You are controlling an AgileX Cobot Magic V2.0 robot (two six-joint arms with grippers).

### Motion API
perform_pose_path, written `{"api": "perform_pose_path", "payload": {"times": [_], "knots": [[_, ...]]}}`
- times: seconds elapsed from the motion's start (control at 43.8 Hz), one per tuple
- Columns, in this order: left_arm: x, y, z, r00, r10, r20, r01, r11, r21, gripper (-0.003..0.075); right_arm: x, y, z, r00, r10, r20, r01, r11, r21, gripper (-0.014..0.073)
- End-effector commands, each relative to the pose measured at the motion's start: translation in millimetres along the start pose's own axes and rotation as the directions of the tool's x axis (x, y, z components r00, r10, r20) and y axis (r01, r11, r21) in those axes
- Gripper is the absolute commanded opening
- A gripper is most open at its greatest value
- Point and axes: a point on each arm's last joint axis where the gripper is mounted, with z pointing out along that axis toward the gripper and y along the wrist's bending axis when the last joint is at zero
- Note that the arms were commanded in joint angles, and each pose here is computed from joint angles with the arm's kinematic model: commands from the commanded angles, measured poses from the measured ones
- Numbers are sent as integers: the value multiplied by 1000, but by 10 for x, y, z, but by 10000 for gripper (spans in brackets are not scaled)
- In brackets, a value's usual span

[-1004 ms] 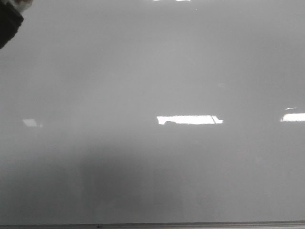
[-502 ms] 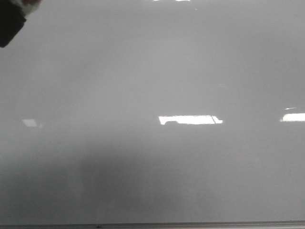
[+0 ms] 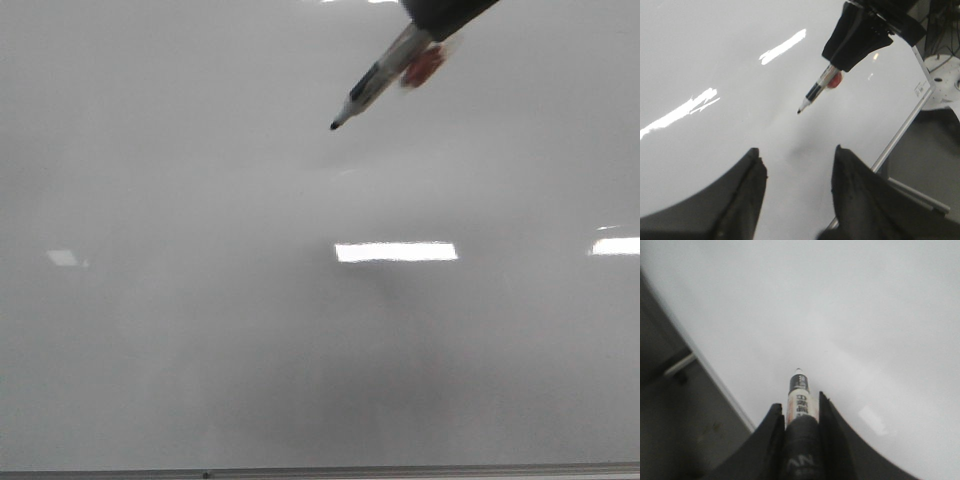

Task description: Write number 8 on whiteboard

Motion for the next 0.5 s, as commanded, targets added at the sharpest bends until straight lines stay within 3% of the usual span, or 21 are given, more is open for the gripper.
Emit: {"api": "perform_pose_path", "payload": {"times": [0.0,0.114,0.342,0.479], "knots": [[23,6,-83,990,-89,108,93,995,-39,115,-50,-66,-289,969,37,245,-72,988,135,-70],[170,-27,-100,988,-116,105,120,992,-35,-22,63,-78,-408,946,24,322,-93,976,199,-70],[189,-25,-94,987,-117,106,122,992,-39,-20,85,-67,-393,951,32,307,-94,978,188,-70],[180,-19,-95,986,-117,116,122,991,-45,-20,-30,-86,-264,954,97,283,-140,980,139,-69]]}}
